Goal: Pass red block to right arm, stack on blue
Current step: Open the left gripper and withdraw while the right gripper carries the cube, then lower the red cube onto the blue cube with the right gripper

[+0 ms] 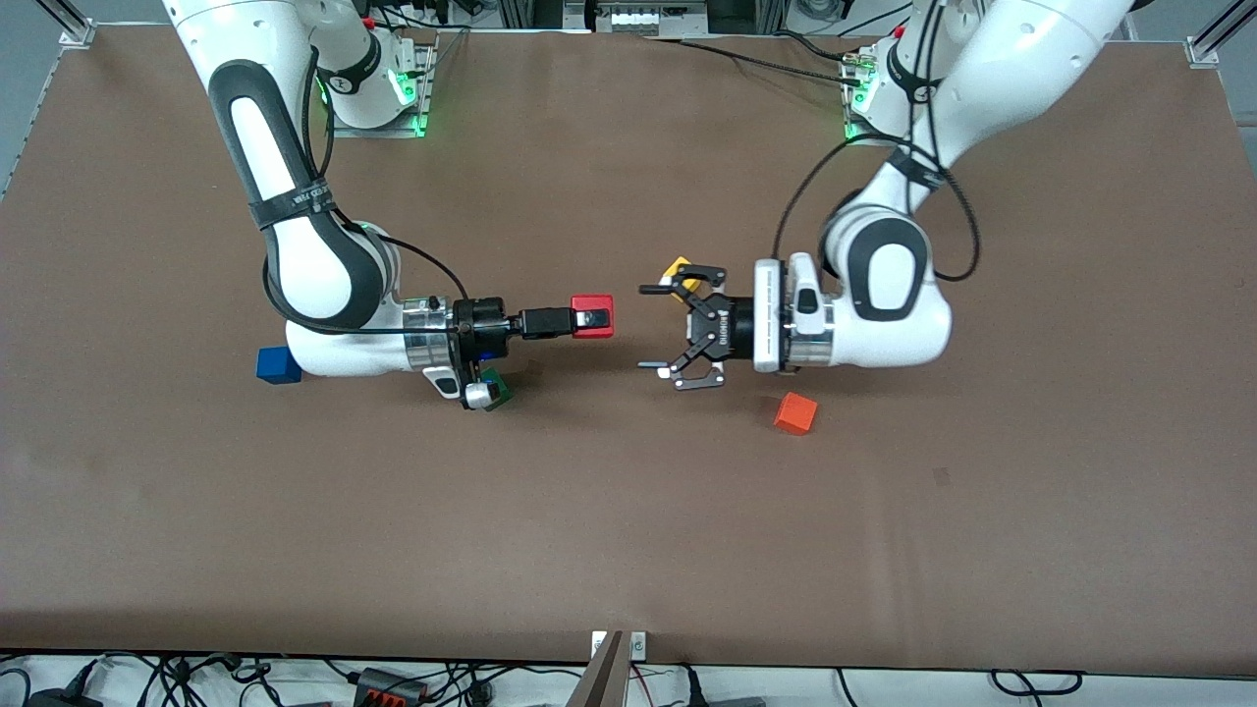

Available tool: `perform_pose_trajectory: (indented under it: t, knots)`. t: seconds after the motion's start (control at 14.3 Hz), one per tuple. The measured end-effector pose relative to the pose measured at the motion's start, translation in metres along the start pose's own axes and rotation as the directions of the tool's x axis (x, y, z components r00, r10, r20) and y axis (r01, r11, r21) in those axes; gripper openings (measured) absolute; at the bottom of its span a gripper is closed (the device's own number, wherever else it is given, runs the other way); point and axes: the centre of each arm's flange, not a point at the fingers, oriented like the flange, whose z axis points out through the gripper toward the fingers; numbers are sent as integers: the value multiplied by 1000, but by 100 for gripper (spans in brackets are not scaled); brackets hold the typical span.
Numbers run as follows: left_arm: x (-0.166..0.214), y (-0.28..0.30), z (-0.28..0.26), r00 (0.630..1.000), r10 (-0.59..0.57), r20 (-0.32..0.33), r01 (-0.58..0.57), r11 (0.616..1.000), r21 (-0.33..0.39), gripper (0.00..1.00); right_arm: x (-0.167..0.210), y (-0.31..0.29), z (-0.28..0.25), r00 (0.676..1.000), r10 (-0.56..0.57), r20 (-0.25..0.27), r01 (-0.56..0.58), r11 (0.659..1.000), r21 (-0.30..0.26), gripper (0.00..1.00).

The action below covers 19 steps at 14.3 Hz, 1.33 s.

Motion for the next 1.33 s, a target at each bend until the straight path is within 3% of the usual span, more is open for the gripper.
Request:
perform_pose_trajectory:
  t: [0.21, 0.35, 0.49, 0.7, 0.77, 0.91, 1.05, 1.19, 1.33]
  knots:
    - [23, -6, -55, 989, -70, 130, 85, 990, -112, 100, 3, 13, -18, 1000, -25, 16, 27, 992, -120, 56]
    - [35, -6, -75, 967, -128, 221, 163, 976, -146, 100, 7, 24, -38, 999, -44, 30, 50, 973, -226, 56]
    - [44, -4, -87, 936, -184, 301, 240, 957, -161, 100, 10, 38, -70, 997, -63, 49, 76, 930, -359, 56]
    - [46, 2, -113, 853, -312, 419, 403, 904, -146, 100, 9, 52, -130, 995, -78, 67, 103, 818, -565, 56]
    - [50, 5, -124, 805, -351, 478, 454, 883, -118, 100, 6, 54, -151, 994, -83, 76, 112, 765, -634, 56]
    - [69, 12, -141, 685, -411, 601, 530, 848, -24, 100, -3, 53, -193, 990, -87, 109, 139, 625, -768, 56]
    - [90, 17, -159, 526, -481, 701, 563, 815, 136, 100, -10, 51, -230, 989, -79, 125, 148, 491, -859, 56]
    - [104, 19, -174, 380, -556, 739, 548, 779, 304, 100, -13, 58, -264, 990, -64, 128, 143, 368, -919, 56]
    - [104, 18, -183, 283, -607, 743, 513, 750, 417, 100, -14, 71, -294, 992, -64, 105, 119, 284, -951, 56]
